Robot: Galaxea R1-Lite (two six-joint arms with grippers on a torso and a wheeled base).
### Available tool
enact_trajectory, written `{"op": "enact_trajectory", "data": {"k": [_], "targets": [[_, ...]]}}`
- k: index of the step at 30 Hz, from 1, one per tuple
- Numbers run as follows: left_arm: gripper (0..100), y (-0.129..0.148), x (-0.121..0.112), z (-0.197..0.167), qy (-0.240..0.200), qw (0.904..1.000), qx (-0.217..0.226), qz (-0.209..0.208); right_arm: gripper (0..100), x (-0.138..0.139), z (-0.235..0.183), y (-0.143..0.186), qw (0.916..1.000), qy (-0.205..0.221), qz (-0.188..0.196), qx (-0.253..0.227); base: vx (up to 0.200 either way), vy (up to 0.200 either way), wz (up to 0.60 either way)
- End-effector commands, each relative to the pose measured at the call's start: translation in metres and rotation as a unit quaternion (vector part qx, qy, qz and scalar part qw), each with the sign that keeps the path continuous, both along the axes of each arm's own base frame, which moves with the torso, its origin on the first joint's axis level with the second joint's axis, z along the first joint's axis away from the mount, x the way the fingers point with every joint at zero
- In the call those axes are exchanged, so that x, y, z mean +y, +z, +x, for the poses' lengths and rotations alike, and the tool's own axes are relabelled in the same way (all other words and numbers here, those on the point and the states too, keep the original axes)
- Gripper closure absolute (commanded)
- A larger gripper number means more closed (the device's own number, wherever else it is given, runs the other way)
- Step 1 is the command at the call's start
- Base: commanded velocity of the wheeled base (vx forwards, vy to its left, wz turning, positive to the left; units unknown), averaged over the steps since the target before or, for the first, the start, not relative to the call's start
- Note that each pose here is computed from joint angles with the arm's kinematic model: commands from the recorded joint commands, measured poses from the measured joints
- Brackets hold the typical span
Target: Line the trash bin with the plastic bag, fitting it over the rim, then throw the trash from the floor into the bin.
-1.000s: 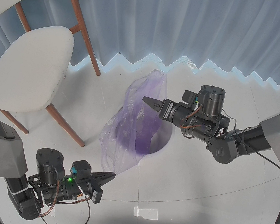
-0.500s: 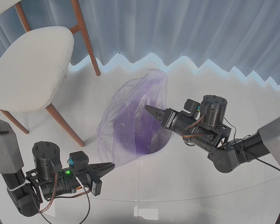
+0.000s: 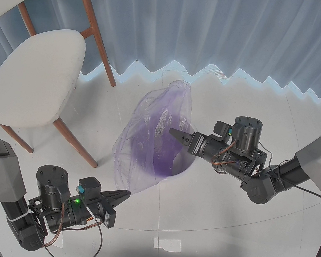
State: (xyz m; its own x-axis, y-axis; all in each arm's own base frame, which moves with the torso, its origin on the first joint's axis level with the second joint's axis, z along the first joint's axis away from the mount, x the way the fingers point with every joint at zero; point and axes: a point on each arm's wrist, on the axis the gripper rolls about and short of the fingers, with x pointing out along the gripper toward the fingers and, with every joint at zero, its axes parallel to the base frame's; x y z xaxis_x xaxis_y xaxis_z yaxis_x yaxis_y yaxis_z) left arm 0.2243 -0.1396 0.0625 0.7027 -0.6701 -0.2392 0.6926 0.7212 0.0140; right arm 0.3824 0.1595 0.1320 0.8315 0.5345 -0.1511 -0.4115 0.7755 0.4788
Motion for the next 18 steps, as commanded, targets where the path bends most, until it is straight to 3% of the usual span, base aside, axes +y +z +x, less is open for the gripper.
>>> {"op": "enact_trajectory", "data": {"k": [1,9,14,18], "targets": [[100,0.0,-0.001,0.0,-0.002,1.0,0.0,0.0,0,0.0,0.0,0.0,1.0,0.0,0.0,0.0,0.0,0.2,0.0],[100,0.001,-0.004,0.0,-0.007,1.0,-0.005,-0.003,0,-0.003,0.0,-0.002,1.0,-0.004,-0.001,0.003,0.0,0.2,0.0],[100,0.005,-0.022,0.001,-0.036,0.9988,-0.032,0.002,0,-0.005,0.002,0.004,1.0,-0.006,0.002,-0.006,0.0,0.0,0.0],[100,-0.006,-0.028,0.004,-0.032,0.9979,-0.043,0.036,0,-0.005,0.0,0.013,0.9998,-0.005,0.006,-0.02,0.0,0.0,0.0]]}}
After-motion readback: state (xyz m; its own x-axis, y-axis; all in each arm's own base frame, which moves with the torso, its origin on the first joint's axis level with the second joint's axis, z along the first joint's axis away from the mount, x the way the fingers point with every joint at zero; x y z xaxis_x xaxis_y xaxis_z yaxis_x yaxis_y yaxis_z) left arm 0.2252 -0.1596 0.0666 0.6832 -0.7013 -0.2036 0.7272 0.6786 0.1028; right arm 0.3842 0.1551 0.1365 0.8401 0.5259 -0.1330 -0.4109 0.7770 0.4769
